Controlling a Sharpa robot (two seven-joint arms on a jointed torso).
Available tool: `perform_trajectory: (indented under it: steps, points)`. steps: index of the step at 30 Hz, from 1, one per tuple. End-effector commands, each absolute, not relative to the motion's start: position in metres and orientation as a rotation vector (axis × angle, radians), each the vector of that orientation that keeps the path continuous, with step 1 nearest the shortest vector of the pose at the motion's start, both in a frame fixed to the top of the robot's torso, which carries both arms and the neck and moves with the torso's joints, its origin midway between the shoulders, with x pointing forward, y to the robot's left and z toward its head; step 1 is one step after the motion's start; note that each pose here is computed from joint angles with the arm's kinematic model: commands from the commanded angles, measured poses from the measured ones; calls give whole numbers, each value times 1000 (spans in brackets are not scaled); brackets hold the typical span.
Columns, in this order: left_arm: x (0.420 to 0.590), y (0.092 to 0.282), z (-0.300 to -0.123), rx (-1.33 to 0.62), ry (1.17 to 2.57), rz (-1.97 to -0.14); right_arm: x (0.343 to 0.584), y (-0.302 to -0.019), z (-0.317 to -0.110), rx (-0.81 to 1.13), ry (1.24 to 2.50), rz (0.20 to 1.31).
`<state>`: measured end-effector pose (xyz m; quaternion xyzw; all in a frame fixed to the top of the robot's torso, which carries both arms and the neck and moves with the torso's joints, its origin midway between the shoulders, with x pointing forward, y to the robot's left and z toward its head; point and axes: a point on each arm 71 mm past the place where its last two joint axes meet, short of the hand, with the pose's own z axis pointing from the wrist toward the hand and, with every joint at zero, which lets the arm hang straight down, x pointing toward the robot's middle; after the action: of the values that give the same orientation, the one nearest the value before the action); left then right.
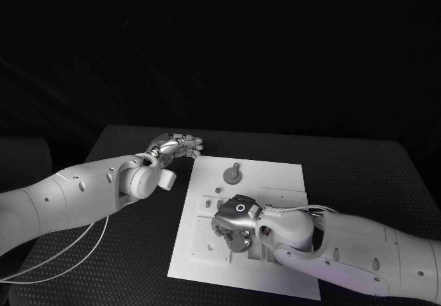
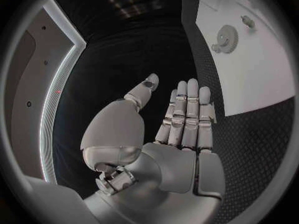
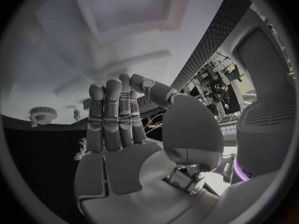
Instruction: Assemble the parts on the task board
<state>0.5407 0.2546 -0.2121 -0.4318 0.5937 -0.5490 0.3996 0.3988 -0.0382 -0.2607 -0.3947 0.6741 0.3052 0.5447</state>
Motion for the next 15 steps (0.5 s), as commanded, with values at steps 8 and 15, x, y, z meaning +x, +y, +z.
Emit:
perform_trajectory:
  steps: [8, 15]
  points:
    - [541, 255, -211, -1094, 1497, -1397, 399, -46, -268, -894, 1654, 737]
    - [541, 256, -211, -1095, 1497, -1396, 401, -48, -265, -869, 1630, 736]
